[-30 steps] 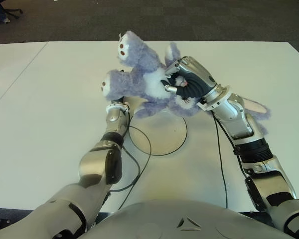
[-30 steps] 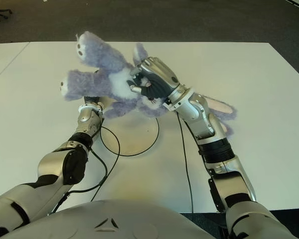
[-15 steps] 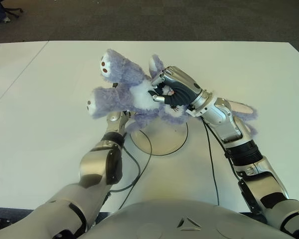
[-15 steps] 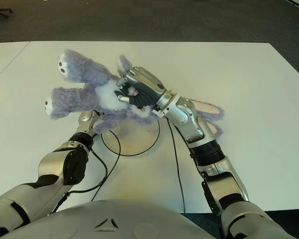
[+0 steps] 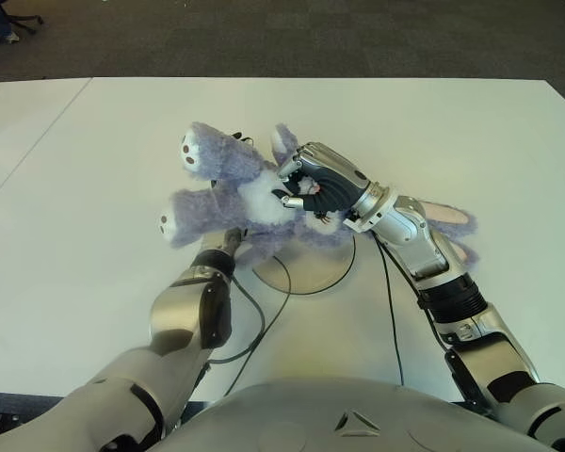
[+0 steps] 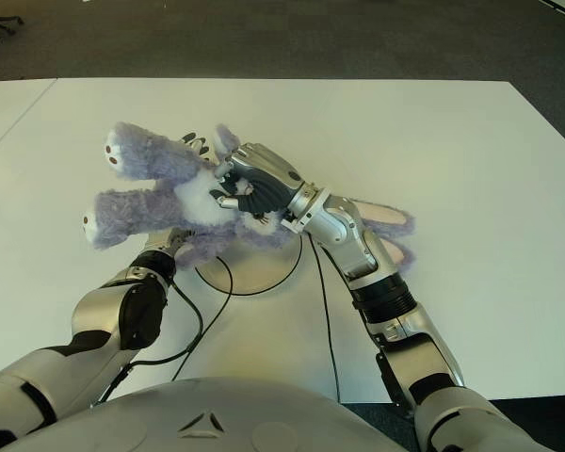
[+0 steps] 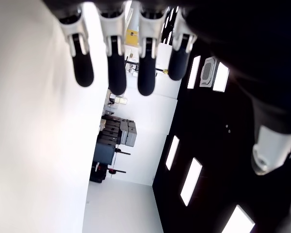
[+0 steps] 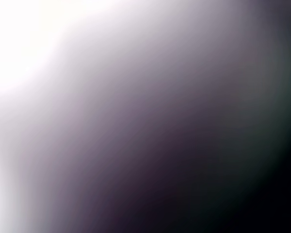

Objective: Put the doll into the plate.

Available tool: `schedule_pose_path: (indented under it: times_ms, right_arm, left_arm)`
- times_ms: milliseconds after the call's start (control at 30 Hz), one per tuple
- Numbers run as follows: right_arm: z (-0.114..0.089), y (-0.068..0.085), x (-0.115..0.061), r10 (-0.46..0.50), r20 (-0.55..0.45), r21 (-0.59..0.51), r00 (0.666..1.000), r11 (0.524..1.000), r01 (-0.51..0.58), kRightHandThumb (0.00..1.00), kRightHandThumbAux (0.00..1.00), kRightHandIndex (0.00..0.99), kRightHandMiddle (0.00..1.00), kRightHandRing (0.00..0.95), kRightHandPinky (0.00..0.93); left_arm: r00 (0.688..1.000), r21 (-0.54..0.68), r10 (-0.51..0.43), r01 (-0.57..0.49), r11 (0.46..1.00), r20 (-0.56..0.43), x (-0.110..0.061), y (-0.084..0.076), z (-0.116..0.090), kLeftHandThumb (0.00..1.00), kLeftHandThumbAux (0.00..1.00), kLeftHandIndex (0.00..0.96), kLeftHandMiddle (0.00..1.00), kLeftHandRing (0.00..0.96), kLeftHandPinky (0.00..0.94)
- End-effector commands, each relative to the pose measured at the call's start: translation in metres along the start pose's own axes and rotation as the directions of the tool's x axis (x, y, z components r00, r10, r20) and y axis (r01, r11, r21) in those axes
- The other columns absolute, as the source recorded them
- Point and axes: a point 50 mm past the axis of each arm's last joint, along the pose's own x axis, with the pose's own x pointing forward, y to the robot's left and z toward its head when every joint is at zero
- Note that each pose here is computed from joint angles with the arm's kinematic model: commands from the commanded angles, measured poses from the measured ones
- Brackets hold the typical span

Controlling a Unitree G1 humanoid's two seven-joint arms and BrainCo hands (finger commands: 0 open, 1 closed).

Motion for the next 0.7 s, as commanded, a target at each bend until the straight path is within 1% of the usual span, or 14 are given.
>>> schedule_pose_path:
  times_ms: [33,133,400,533,700]
  right_arm:
    - [-0.004,0.024,-0.006,0.031,-0.033,0.040,0.999,0.999,-0.030,0.594,0.680,0.775,0.864,0.856,0.847]
    - [-0.006,0.031,-0.009,0.032,-0.043,0.026,0.999,0.999,-0.031,0.604,0.676,0.778,0.866,0.857,0.849]
    - [-0.014,0.036,-0.023,0.013,-0.071,-0.009,0.997,1.000,-0.013,0.629,0.676,0.763,0.853,0.854,0.842]
    - [-0.016,0.040,-0.028,-0.012,-0.084,-0.011,0.996,1.000,0.011,0.635,0.674,0.760,0.850,0.854,0.846]
    - [-0.017,0.045,-0.036,-0.033,-0.099,0.001,0.995,0.999,0.034,0.637,0.666,0.773,0.863,0.863,0.861]
  left_arm:
    - [0.914,-0.055,0.083,-0.114,0.992,-0.397,-0.074,0.024,-0.095,0.000,0.558,0.212,0.254,0.243,0.216]
    - [0.911,-0.063,0.090,-0.126,0.990,-0.403,-0.075,0.025,-0.096,0.000,0.575,0.217,0.261,0.247,0.224]
    - [0.912,-0.064,0.109,-0.146,0.987,-0.395,-0.074,0.025,-0.095,0.000,0.571,0.190,0.265,0.260,0.235]
    - [0.920,-0.080,0.104,-0.144,0.986,-0.378,-0.074,0.019,-0.095,0.000,0.557,0.180,0.274,0.270,0.244]
    - [0.923,-0.083,0.108,-0.148,0.985,-0.370,-0.072,0.017,-0.093,0.000,0.551,0.173,0.276,0.278,0.258]
